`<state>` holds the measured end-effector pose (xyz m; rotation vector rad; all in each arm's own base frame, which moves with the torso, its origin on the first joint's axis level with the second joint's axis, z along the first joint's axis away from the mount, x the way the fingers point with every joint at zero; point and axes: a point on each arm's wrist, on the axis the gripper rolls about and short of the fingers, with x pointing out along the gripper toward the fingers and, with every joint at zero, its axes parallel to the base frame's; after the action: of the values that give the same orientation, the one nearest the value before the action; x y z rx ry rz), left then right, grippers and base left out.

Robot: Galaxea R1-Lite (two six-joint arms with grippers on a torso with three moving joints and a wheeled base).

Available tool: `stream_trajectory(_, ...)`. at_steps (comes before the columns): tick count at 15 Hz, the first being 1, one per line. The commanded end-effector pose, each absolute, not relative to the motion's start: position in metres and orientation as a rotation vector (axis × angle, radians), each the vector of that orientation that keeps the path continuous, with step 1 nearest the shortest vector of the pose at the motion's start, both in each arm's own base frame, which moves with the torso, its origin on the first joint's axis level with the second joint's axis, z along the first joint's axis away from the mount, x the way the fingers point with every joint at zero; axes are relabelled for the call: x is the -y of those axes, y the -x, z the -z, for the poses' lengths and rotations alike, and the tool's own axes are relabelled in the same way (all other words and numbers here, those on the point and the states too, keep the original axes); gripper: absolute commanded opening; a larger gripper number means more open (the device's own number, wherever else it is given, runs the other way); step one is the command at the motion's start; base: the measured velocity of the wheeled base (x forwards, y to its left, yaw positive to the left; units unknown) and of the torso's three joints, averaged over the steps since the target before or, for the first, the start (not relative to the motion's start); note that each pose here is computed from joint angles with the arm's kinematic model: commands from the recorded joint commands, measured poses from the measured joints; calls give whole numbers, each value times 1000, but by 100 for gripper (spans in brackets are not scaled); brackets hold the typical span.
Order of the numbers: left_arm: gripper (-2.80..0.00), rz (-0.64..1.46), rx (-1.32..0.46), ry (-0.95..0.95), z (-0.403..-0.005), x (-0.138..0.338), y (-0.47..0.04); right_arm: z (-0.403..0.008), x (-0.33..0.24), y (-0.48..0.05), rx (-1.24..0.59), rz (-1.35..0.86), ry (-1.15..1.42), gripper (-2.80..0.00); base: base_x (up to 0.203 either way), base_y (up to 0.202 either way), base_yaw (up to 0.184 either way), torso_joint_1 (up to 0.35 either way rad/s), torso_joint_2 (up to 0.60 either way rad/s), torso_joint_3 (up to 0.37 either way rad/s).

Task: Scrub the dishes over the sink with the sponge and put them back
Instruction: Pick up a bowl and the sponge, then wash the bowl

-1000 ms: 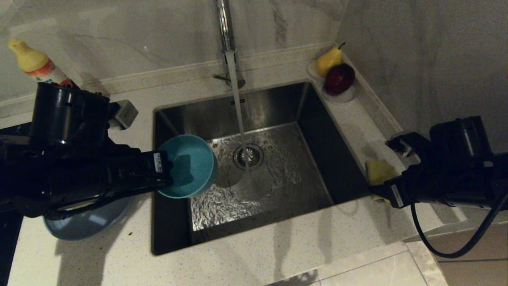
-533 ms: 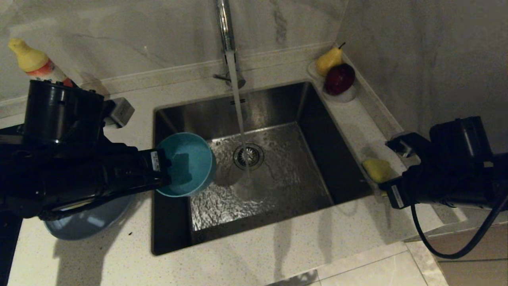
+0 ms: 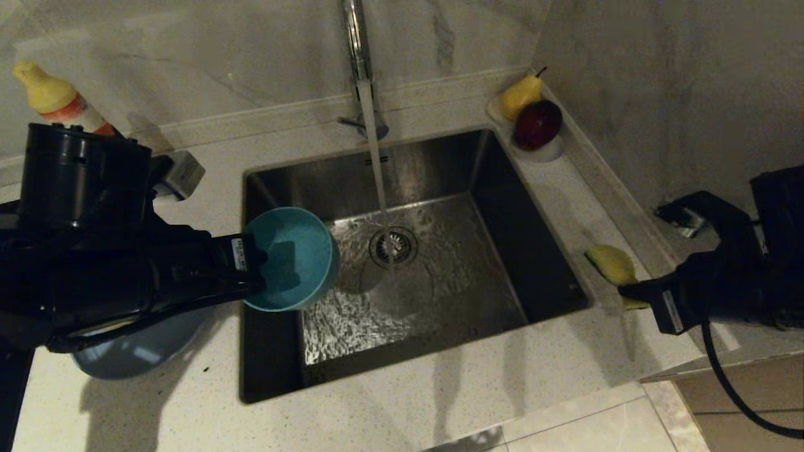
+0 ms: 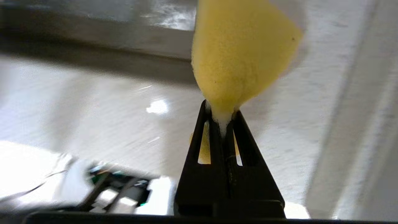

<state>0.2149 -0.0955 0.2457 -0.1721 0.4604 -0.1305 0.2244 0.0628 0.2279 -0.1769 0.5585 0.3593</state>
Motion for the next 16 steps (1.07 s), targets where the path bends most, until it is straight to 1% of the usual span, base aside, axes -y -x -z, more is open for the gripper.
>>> stream_trajectory(1,-280,129,-460,171,-246,95,-215,-246,-56,-203,-518,-457,137,-280,0,0,0,0,0,0)
stream_trajectory(3,-280,126,-476,162,-242,99,-222,-254,-55,-196,-527,-507,113,-280,0,0,0,0,0,0)
stream_trajectory(6,-280,115,-523,142,-225,110,-246,-269,-57,-191,-578,-582,44,-280,0,0,0,0,0,0)
stream_trajectory(8,-280,119,-484,161,-219,122,-269,-283,-65,-192,-610,-648,-49,-280,0,0,0,0,0,0)
stream_trajectory(10,-280,134,-444,176,-221,131,-284,-289,-77,-191,-665,-703,-154,-280,0,0,0,0,0,0)
stream_trajectory(13,-280,162,-440,170,-220,142,-290,-291,-83,-189,-710,-755,-250,-280,0,0,0,0,0,0)
stream_trajectory(16,-280,194,-428,168,-223,156,-293,-292,-88,-187,-728,-787,-274,-280,0,0,0,0,0,0)
